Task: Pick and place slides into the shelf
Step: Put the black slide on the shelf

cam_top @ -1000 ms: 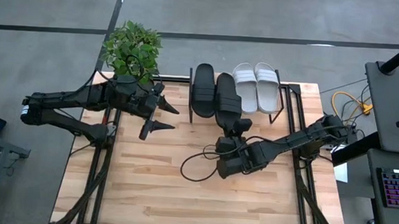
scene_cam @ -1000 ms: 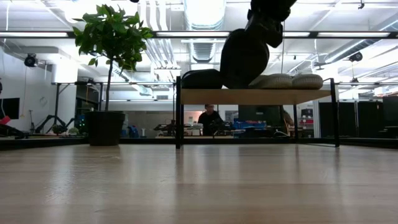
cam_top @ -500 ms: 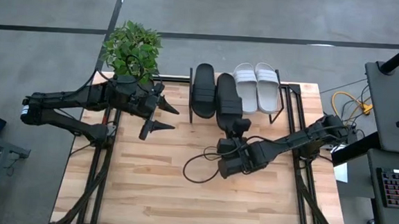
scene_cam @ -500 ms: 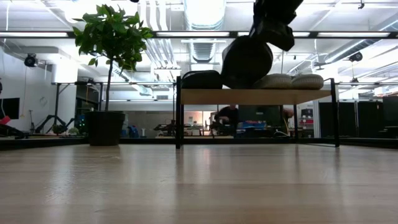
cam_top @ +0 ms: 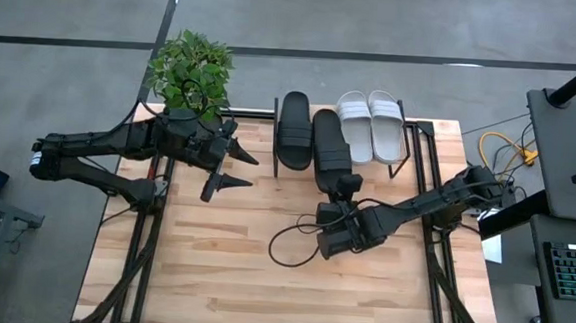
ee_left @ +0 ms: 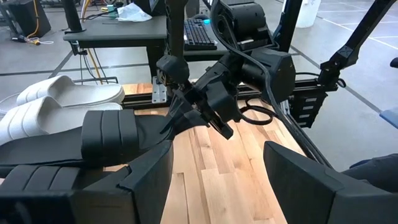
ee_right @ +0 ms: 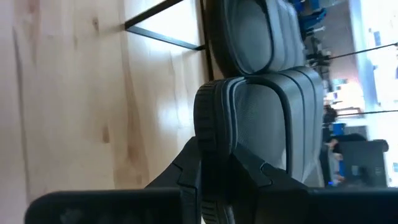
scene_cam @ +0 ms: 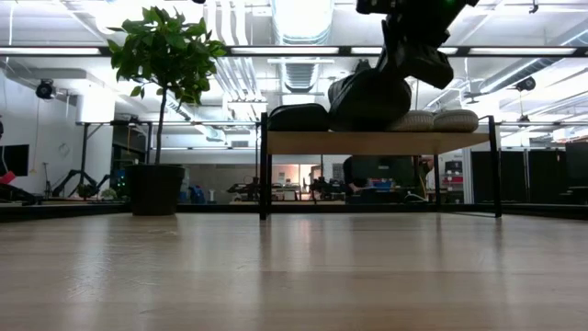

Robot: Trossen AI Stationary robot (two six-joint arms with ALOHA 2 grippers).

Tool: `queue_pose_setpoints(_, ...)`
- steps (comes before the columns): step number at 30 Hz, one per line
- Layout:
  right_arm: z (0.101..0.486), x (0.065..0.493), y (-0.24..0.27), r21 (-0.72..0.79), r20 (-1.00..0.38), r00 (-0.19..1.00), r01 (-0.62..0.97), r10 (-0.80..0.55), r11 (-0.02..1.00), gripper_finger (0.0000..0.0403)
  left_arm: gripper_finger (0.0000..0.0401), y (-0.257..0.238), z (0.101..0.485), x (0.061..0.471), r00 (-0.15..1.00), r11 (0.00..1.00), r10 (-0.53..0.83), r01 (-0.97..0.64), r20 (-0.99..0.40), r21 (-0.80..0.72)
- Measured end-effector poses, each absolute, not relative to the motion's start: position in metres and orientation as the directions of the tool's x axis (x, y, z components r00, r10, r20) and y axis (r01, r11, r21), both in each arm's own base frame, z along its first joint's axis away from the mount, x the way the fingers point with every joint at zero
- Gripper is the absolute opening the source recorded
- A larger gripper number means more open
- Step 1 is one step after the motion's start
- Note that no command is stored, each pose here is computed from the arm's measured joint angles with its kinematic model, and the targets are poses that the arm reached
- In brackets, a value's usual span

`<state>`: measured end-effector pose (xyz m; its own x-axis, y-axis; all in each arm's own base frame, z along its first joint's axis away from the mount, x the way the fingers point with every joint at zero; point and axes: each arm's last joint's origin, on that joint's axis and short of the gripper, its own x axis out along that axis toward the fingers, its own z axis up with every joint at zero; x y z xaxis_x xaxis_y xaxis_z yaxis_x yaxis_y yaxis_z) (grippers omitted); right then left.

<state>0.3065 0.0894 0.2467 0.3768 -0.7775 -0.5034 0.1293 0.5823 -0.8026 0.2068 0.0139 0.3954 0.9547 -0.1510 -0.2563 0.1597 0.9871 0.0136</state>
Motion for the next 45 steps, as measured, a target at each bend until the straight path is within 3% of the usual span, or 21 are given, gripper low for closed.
queue_pose_setpoints(4, 0.242, 0.313, 0.084, -0.762, -0.549, 0.385, 0.135, -0.742, 0.633, 0.0037, 0.0235, 0.014, 0.396, 0.207, 0.955, 0.987, -0.151, 0.16, -0.255, 0.014)
queue_pose_setpoints(20, 0.237, 0.314, 0.08, -0.718, -0.6, 0.369, 0.141, -0.71, 0.681, 0.0037, 0.0235, 0.014, 0.395, 0.207, 0.954, 0.986, -0.155, 0.164, -0.258, 0.012)
queue_pose_setpoints(34, 0.247, 0.317, 0.076, -0.791, -0.47, 0.374, 0.223, -0.8, 0.569, 0.0037, 0.0235, 0.012, 0.395, 0.207, 0.952, 0.986, -0.165, 0.169, -0.257, -0.006)
queue_pose_setpoints(45, 0.243, 0.319, 0.066, -0.773, -0.474, 0.35, 0.272, -0.808, 0.572, 0.0037, 0.0235, 0.011, 0.395, 0.207, 0.951, 0.985, -0.171, 0.174, -0.257, -0.01)
